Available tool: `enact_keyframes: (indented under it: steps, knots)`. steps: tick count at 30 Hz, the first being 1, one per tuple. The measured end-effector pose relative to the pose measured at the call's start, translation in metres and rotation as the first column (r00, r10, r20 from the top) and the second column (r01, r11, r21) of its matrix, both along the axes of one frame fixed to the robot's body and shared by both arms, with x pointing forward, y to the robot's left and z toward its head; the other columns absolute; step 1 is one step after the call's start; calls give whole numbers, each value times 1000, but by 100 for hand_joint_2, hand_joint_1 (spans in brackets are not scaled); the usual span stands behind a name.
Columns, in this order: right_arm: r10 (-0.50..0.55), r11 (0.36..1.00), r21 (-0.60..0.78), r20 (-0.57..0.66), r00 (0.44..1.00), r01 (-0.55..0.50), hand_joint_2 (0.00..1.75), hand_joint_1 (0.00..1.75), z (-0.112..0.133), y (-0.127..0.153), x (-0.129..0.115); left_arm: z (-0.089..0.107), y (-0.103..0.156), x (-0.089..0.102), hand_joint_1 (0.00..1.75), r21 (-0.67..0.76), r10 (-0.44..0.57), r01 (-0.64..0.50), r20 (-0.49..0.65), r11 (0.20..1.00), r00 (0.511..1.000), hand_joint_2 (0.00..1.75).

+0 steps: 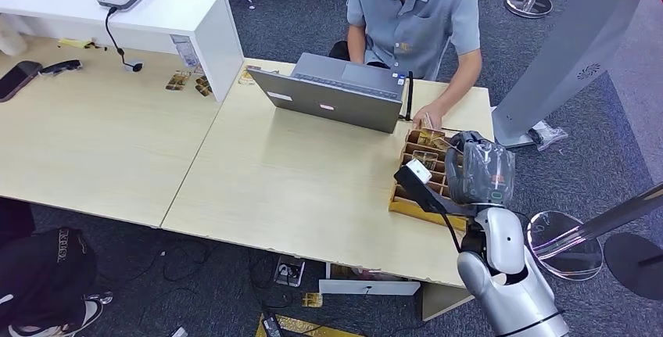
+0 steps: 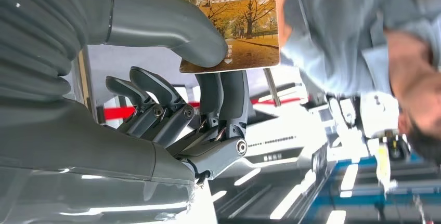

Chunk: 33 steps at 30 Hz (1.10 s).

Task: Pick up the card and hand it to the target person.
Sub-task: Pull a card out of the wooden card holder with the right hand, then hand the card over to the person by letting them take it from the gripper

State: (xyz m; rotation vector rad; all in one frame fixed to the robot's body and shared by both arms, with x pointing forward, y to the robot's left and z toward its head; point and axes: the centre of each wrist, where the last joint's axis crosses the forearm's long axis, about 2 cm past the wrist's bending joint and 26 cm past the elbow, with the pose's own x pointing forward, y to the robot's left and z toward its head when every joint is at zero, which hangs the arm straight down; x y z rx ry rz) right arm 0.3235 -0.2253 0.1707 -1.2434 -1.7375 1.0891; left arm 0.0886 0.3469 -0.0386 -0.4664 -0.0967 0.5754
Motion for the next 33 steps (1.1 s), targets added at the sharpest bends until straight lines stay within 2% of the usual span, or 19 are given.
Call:
enact_keyframes:
  steps: [6, 15, 26, 33]
  knots:
    - [20, 1000, -5, 66, 998, -19, 175, 175, 25, 2, 10, 1, 1, 3, 0, -11, -14, 15, 17, 1000, 1000, 0]
    - [57, 998, -12, 115, 992, -56, 175, 175, 50, 10, 28, 2, 4, 7, 0, -20, -43, 44, 42, 999, 998, 0]
    - [76, 997, -23, 104, 992, -74, 175, 175, 53, 20, 35, 0, 7, 6, 0, -13, -63, 63, 36, 998, 997, 0]
    - [87, 996, -15, 39, 995, -87, 175, 175, 47, 22, 35, 0, 8, 5, 0, -9, -68, 69, 34, 998, 997, 0]
